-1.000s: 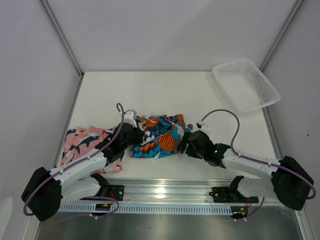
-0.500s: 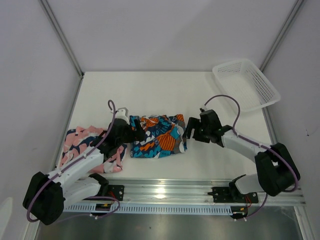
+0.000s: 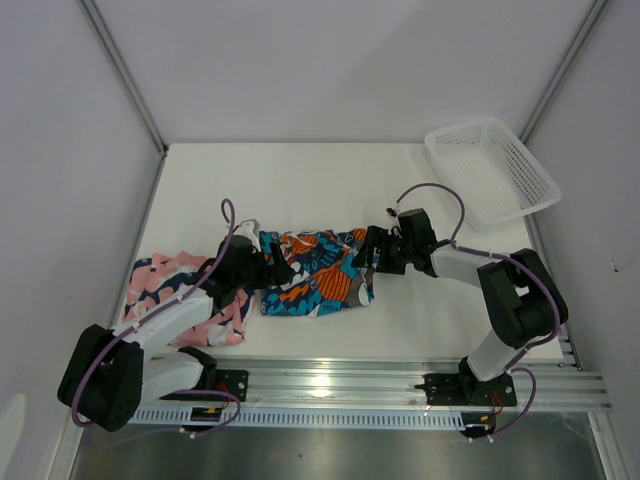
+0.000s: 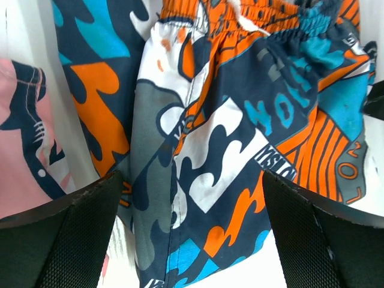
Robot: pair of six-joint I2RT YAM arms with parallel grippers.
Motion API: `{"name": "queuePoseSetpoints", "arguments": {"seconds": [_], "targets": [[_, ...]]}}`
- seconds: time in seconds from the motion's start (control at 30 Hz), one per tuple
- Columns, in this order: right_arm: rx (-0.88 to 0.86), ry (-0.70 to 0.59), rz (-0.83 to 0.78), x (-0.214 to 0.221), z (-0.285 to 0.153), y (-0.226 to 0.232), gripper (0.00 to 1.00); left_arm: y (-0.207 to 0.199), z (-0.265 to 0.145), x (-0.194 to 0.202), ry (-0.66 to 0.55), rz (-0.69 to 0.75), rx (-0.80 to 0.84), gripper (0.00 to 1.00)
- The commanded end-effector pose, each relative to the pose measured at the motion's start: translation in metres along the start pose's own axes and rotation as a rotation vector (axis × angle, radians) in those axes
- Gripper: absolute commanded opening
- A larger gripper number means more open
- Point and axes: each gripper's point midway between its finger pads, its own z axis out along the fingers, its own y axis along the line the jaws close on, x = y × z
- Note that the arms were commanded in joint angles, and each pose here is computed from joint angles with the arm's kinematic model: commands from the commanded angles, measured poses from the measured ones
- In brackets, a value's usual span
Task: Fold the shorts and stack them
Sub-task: Neatly place the folded shorts to the corner
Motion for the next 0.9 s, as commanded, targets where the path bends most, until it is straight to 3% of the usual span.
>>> {"name": "queuePoseSetpoints", "arguments": {"seconds": [0.0,0.17,0.3,0.43,0.53,0.57,0.67,0.87], "targets": [[-0.089,-0.016,-0.08,-0.009,0.007,0.02,0.91,0.0,0.0,-0.004,-0.021,0.008,0.009,0.99],[-0.032,0.011,-0.147,-0.003,0.02,0.027,0.91,0.004,-0.002,-0.007,-0.038,0.022,-0.007,0.99],[0.014,0.035,-0.17,0.001,0.031,0.022,0.76,0.009,0.003,-0.003,-0.014,0.029,-0.025,0.99],[0.041,0.049,-0.168,0.005,0.038,0.015,0.67,0.015,0.01,0.002,0.003,0.019,-0.046,0.99],[0.068,0.044,-0.161,0.005,0.04,0.008,0.47,0.02,0.009,0.001,-0.006,0.016,-0.074,0.99],[0.072,0.041,-0.161,0.003,0.041,0.007,0.31,0.019,0.006,-0.001,-0.017,0.016,-0.068,0.99],[0.104,0.052,-0.142,0.003,0.036,-0.004,0.12,0.023,0.004,-0.006,-0.036,0.024,-0.094,0.99],[0.117,0.032,-0.143,0.004,0.018,-0.014,0.1,0.024,0.009,-0.014,-0.049,0.035,-0.113,0.99]]}}
